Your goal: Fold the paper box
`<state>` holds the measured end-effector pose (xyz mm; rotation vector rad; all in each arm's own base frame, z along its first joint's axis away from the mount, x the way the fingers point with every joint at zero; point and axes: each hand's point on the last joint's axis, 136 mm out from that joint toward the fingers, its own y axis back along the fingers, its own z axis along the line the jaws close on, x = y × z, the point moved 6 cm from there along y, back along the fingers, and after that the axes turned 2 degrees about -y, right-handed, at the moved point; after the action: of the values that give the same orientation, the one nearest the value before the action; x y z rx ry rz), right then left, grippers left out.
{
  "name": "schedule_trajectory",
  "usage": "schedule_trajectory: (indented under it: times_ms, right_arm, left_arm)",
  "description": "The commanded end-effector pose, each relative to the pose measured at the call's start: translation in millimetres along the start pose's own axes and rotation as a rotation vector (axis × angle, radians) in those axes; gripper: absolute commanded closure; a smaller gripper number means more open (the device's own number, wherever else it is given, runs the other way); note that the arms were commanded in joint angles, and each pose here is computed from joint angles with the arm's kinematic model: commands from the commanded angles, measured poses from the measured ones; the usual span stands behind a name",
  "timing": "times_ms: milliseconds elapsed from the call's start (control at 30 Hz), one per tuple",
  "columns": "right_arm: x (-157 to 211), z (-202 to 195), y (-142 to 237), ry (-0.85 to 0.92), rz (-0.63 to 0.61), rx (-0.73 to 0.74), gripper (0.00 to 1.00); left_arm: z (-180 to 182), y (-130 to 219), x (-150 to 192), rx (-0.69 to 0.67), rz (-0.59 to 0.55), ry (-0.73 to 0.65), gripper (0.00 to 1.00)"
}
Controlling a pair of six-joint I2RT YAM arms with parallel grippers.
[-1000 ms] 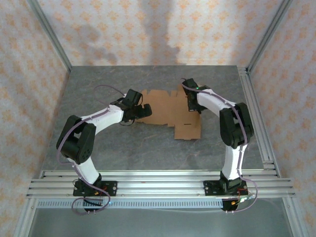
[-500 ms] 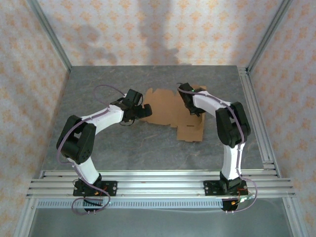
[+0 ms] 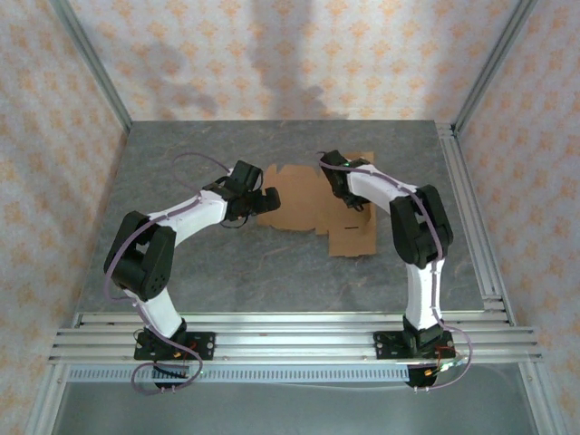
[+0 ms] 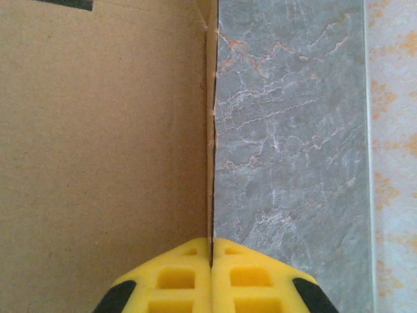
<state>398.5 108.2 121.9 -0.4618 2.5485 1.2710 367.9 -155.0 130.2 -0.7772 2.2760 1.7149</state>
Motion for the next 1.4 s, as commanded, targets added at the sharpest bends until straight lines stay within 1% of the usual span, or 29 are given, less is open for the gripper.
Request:
schedule_trajectory:
  times_ms: [0, 67, 133, 167, 200, 267, 300, 400, 500, 633, 733, 867, 967, 1067, 1167, 1233, 1333, 1367]
  right_arm:
    - [0.1, -9.3, 2.0, 0.037, 0.016, 0.075, 1.00]
    - [1.0, -4.9, 3.9, -0.011, 0.023, -0.054, 1.00]
    - [1.0, -0.9, 8.4, -0.062, 0.005, -0.196, 0.99]
    - [0.9, 1.7, 11.4, -0.072, -0.010, -0.254, 0.95]
    - [0.5, 3.0, 14.6, -0.082, -0.025, -0.308, 0.87]
    - [-0.5, 3.7, 20.0, -0.102, -0.047, -0.397, 0.51]
    - [-0.7, 2.3, 22.6, -0.118, -0.059, -0.433, 0.43]
    - [-1.8, -9.1, 25.3, -0.197, -0.081, -0.492, 0.40]
    - [-1.7, -21.8, 21.3, -0.321, -0.069, -0.571, 0.37]
    - [-2.7, -32.5, 10.9, -0.478, -0.029, -0.677, 0.37]
    - [-2.8, -33.1, -2.1, -0.539, 0.022, -0.723, 0.37]
    - [0.2, -23.6, -21.3, -0.511, 0.070, -0.709, 0.40]
    - [4.2, -14.3, -31.6, -0.484, 0.099, -0.709, 0.46]
    - [8.1, -6.0, -38.7, -0.468, 0.123, -0.720, 0.55]
    - [10.0, -0.5, -40.6, -0.447, 0.132, -0.740, 0.69]
    - [9.8, -0.6, -40.5, -0.427, 0.123, -0.740, 0.80]
    - [8.5, -5.3, -38.9, -0.376, 0.113, -0.706, 0.93]
    - [7.7, -7.7, -37.6, -0.357, 0.108, -0.690, 0.95]
  left_arm:
    - [1.7, -2.3, -1.7, -0.020, 0.011, -0.012, 0.00]
    - [0.1, -2.0, -2.4, -0.014, 0.012, -0.015, 0.00]
    - [-2.2, -1.7, -3.6, -0.007, 0.011, -0.025, 0.00]
    - [-3.5, -0.9, -4.8, -0.006, 0.010, -0.031, 0.00]
    - [-4.6, -0.9, -5.3, -0.007, 0.010, -0.038, 0.00]
    - [-8.4, 0.1, -8.1, -0.004, 0.008, -0.050, 0.00]
    - [-10.1, 0.3, -8.7, -0.004, 0.009, -0.056, 0.00]
    - [-15.8, 1.9, -11.9, 0.007, 0.001, -0.062, 0.00]
    - [-19.3, 1.0, -15.0, 0.020, -0.002, -0.059, 0.00]
    - [-29.0, -5.6, -18.4, 0.041, 0.010, -0.062, 0.00]
    - [-40.0, -14.2, -20.7, 0.064, 0.039, -0.073, 0.00]
    - [-45.3, -33.1, -18.4, 0.070, 0.091, -0.073, 0.00]
    - [-46.1, -40.9, -17.6, 0.073, 0.100, -0.064, 0.00]
    - [-46.5, -47.2, -15.2, 0.078, 0.114, -0.057, 0.00]
    - [-46.6, -49.6, -13.0, 0.088, 0.116, -0.047, 0.00]
    - [-46.4, -48.4, -13.4, 0.092, 0.110, -0.042, 0.00]
    - [-46.5, -43.8, -16.1, 0.091, 0.091, -0.046, 0.00]
    - [-46.5, -41.6, -17.3, 0.088, 0.084, -0.051, 0.00]
